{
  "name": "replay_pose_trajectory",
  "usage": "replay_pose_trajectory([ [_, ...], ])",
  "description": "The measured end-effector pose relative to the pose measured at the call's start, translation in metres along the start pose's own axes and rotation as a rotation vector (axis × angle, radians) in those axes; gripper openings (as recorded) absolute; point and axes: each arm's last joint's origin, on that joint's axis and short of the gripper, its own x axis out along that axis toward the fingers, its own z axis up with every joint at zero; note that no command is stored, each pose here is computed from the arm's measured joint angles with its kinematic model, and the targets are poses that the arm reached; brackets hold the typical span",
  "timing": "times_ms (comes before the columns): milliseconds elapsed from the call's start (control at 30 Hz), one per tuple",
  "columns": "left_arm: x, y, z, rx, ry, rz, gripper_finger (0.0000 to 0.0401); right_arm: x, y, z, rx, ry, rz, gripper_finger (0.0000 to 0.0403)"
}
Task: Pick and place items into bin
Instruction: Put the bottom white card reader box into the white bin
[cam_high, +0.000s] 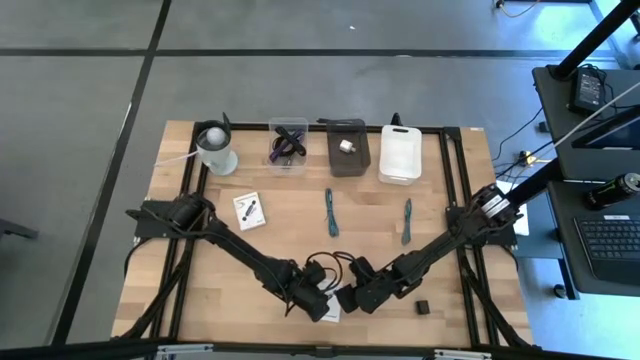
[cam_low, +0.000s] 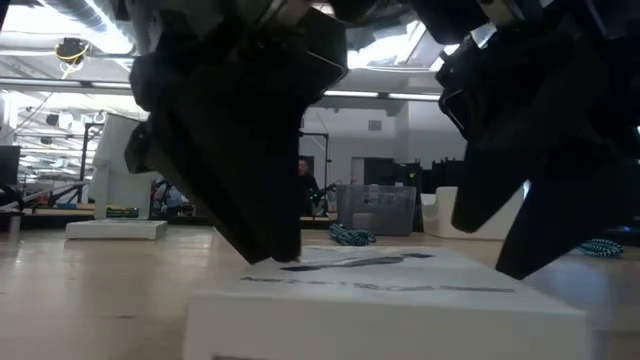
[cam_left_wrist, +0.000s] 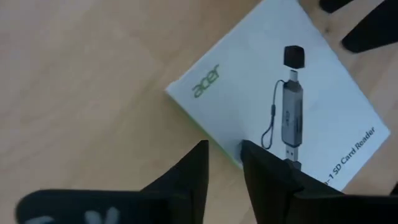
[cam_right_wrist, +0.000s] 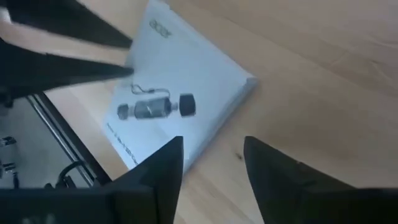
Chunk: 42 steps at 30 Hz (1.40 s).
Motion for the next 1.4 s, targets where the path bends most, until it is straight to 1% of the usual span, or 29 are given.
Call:
replay_pose_trajectory([
  [67, 0.007, 0.0, -0.001, -0.001, 0.023, -0.003, 0.0071, 0.0, 0.0, 0.0, 0.001, 0.0, 0.004, 0.0178],
  [233, 0.009, -0.001, -0.002, -0.001, 0.028, -0.011, 0.003, 0.0, 0.002, 0.0, 0.005, 0.007, 0.021, 0.0181],
  [400, 0.01, 0.0, -0.003, 0.016, 0.025, -0.002, 0.0003, 0.0, 0.003, 0.0, 0.006, 0.01, 0.028, 0.0181],
  [800, 0.013, 0.007, 0.001, 0.009, 0.016, 0.026, 0.0002, 0.0, 0.002, 0.0, 0.002, 0.009, 0.021, 0.0181],
  [1000, 0.02, 0.01, -0.001, -0.04, -0.002, -0.022, 0.0002, 0.0, 0.002, 0.0, 0.0, 0.009, 0.019, 0.0181],
  [1400, 0.021, 0.012, -0.001, -0.075, -0.021, -0.013, 0.0002, 0.0, 0.002, 0.0, 0.003, 0.008, 0.018, 0.0182],
])
